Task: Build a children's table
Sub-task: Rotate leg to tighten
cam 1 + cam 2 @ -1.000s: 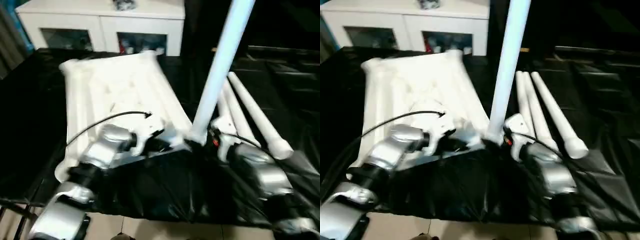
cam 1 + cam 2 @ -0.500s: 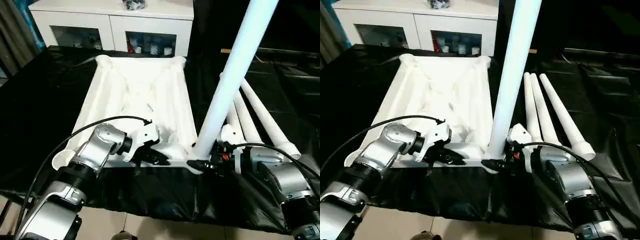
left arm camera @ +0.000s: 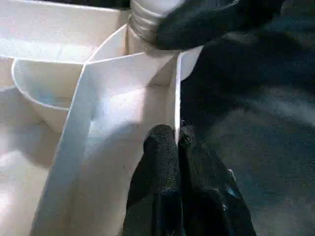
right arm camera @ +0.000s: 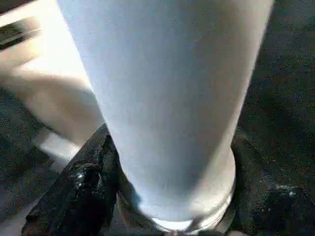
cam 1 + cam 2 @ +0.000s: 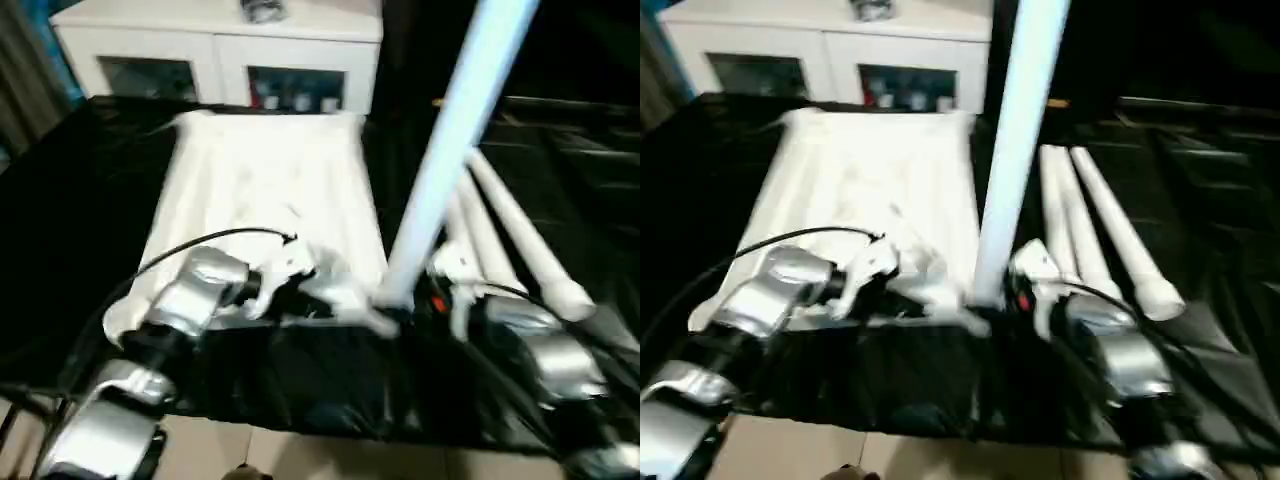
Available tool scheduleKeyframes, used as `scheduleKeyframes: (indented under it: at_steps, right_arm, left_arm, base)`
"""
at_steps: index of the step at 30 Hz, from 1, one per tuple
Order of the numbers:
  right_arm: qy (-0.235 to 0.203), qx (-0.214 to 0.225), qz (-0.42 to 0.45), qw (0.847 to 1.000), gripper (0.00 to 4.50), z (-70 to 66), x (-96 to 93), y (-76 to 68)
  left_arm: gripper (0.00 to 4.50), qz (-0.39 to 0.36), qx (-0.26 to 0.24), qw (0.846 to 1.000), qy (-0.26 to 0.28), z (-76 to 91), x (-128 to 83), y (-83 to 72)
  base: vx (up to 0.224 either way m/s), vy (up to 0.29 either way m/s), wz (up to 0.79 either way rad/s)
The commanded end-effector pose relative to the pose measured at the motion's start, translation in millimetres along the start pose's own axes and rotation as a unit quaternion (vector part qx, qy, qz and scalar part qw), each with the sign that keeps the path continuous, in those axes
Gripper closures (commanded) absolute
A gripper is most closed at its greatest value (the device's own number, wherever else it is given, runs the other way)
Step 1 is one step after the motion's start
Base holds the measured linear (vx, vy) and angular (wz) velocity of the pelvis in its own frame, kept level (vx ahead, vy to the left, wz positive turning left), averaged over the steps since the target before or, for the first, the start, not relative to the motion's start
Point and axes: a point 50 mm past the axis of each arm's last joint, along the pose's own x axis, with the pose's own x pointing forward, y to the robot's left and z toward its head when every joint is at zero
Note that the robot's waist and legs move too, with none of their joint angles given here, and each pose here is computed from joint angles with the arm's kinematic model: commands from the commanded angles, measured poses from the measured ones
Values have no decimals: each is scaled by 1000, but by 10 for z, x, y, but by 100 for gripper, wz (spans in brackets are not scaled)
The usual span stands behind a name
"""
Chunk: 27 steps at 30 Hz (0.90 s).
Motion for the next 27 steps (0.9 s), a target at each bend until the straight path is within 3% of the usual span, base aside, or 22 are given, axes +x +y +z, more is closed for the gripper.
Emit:
scheduleKeyframes:
  at_steps: [1,4,9,10,13,16,21,27]
  right_arm:
    - [34,24,0,999,176,-168,187,239]
    - [25,45,-35,998,176,-143,331,372]
    - [2,44,-37,998,176,-62,427,467]
    - [-6,36,-33,999,120,-38,428,463]
    - [-16,26,-20,999,104,-7,401,433]
    - [-17,-28,32,999,71,24,248,338]
    - [-5,-81,105,991,71,30,20,242]
    - [30,-134,211,968,71,30,-228,192]
  left_arm:
    - [450,-20,11,999,-25,195,245,-155]
    - [450,-8,4,999,-39,255,338,-217]
    - [450,-8,10,999,-39,254,356,-245]
    - [450,-11,17,999,-34,229,345,-246]
    - [450,-15,26,999,-30,206,311,-241]
    - [450,-35,51,997,-42,186,216,-222]
    - [450,-63,75,994,-45,152,103,-210]
    - [450,-93,107,990,-14,36,-46,-150]
  base:
    - [0,0,0]
    - [0,0,0]
    - [0,0,0]
    - [0,0,0]
    - [0,0,0]
    - [0,0,0]
    - [0,0,0]
    - [0,0,0]
